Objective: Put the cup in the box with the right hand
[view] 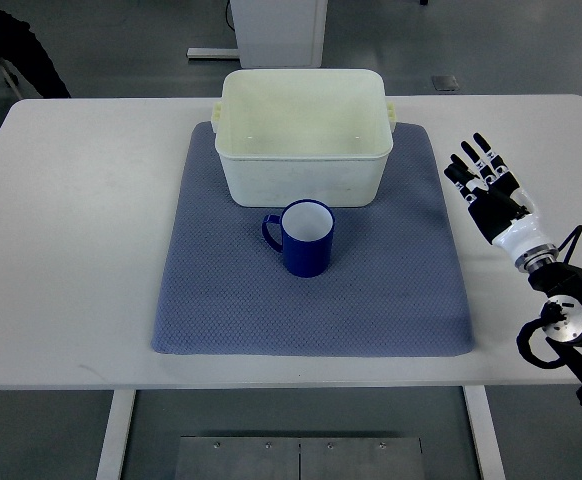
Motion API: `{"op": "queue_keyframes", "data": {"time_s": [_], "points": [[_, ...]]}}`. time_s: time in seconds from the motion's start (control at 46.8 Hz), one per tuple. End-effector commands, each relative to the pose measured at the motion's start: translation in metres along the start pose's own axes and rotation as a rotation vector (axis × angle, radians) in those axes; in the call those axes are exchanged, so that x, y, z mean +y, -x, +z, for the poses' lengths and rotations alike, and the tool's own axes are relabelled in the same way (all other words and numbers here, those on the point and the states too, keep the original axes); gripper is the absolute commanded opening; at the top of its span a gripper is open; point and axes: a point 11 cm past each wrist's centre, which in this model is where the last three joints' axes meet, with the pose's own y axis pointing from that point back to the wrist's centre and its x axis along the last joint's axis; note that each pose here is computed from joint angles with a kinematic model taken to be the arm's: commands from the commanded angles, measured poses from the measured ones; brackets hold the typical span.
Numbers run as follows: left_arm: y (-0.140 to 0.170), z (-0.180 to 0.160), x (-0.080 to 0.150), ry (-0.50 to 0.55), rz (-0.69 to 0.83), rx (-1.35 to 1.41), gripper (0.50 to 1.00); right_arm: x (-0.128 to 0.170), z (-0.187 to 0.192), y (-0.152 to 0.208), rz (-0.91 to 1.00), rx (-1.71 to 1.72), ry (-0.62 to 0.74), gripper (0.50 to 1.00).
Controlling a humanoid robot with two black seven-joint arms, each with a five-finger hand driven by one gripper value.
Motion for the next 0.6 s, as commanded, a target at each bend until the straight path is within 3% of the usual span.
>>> {"op": "queue_keyframes", "data": {"time_s": [0.0,0.577], "points": [[-0.0002,0.0001,0.0,0.0,0.002,0.0,1.0,0.0001,0.0,-0.0001,0.0,0.0,0.0,1.0],[0.0,0.0001,0.0,0.0,0.0,0.0,1.0,-0.0021,-0.0056,0.0003,-0.001,-0.006,-0.018,1.0]]}}
